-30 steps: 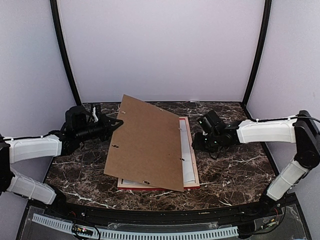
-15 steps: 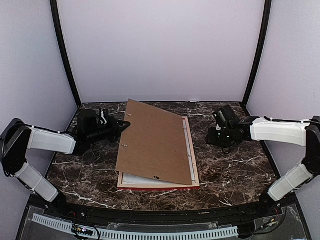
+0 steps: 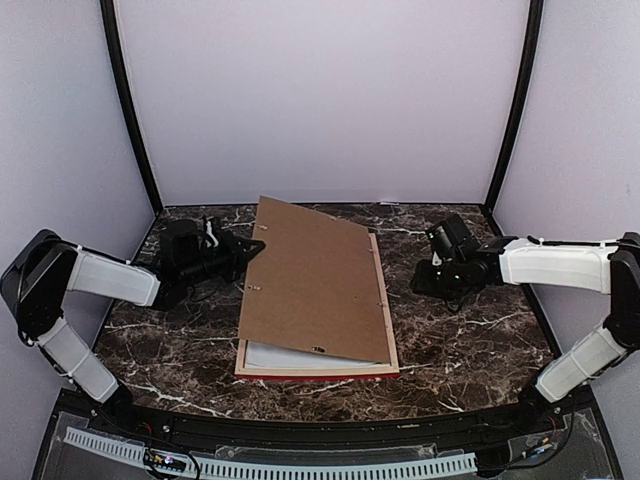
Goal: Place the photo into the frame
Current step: Place the backboard on the frame body.
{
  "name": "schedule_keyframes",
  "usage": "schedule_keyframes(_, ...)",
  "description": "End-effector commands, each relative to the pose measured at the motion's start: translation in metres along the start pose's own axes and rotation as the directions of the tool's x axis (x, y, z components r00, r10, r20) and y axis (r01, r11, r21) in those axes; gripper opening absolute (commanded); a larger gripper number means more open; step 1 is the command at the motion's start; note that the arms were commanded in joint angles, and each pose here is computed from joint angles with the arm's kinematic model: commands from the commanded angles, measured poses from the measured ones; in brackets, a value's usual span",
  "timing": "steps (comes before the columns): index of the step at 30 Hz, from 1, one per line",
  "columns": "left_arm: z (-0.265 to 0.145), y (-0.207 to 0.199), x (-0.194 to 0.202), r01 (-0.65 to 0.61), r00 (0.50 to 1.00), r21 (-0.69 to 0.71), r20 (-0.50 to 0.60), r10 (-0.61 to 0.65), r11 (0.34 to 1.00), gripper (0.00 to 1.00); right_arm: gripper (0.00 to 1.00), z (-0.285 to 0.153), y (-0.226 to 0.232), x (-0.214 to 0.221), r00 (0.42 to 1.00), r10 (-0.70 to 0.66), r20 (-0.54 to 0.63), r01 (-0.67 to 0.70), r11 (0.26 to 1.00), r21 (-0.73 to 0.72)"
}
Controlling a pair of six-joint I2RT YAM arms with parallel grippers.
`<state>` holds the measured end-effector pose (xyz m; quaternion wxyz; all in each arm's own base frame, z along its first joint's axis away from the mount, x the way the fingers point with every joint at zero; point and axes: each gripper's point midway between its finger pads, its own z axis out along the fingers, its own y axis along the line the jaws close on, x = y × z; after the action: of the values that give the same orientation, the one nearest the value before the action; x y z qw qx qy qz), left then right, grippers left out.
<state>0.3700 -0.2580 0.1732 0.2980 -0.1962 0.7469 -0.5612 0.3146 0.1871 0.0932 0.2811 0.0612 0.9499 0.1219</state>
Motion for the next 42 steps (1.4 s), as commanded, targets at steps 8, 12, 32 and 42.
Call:
schedule_keyframes(8, 0.008, -0.038, -0.007, -0.018, 1.0, 0.138, 0.009, 0.016, 0.99, 0.0, 0.47, 0.005, -0.003, 0.003, 1.0, 0.0, 0.004, 0.0, 1.0, -0.003)
schedule_keyframes(12, 0.012, -0.033, -0.005, -0.009, 1.0, 0.133, 0.0, 0.009, 0.991, 0.0, 0.47, 0.007, -0.004, 0.006, 1.0, 0.001, -0.002, -0.001, 1.0, -0.005)
schedule_keyframes(32, 0.022, -0.014, 0.0, 0.006, 1.0, 0.112, -0.023, -0.003, 0.994, 0.0, 0.47, 0.014, -0.005, 0.014, 1.0, 0.006, -0.025, -0.006, 1.0, -0.012)
schedule_keyframes(42, 0.025, -0.006, 0.003, -0.015, 0.999, 0.09, -0.041, 0.019, 0.996, 0.0, 0.47, 0.015, -0.004, 0.016, 1.0, 0.002, -0.03, -0.002, 1.0, -0.016)
